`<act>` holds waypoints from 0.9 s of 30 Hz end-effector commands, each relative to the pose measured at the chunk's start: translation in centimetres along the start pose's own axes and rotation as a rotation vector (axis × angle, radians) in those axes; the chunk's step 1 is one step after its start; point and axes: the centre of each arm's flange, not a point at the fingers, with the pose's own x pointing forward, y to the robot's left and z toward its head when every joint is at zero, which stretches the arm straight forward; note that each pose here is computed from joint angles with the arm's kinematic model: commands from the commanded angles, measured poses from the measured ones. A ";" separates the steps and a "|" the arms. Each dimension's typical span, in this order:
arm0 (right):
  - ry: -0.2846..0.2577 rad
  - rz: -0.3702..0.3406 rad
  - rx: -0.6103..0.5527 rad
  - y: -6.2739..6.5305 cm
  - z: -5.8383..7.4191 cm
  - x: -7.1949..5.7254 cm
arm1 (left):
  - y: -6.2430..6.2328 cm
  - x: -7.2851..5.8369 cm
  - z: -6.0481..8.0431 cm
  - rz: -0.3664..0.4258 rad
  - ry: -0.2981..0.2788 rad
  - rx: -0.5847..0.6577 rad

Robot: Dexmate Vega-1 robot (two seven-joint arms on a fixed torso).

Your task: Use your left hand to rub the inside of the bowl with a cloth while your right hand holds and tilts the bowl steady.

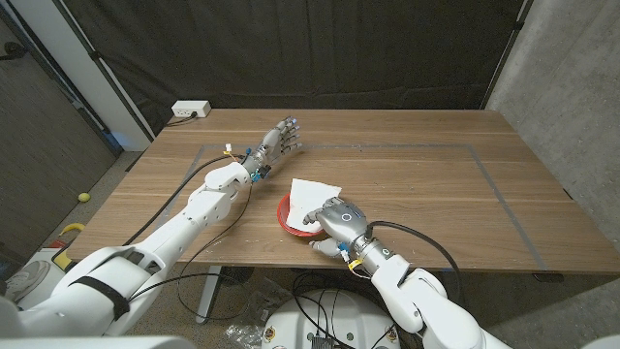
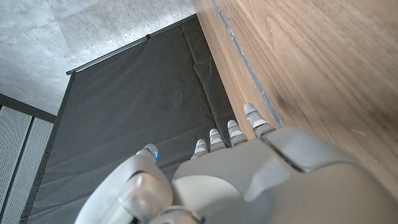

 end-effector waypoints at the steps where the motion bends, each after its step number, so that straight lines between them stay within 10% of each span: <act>1: 0.012 -0.009 -0.019 1.5 -0.3 0.3 | -0.2 0.7 0.1 -0.013 0.007 0.001; 16: 0.013 -0.019 -0.055 3.4 -1.3 0.9 | 0.2 1.2 0.0 -0.015 0.009 -0.004; 27: -0.013 -0.185 -0.084 3.6 -2.0 0.8 | 0.5 1.3 -0.2 -0.008 0.014 -0.007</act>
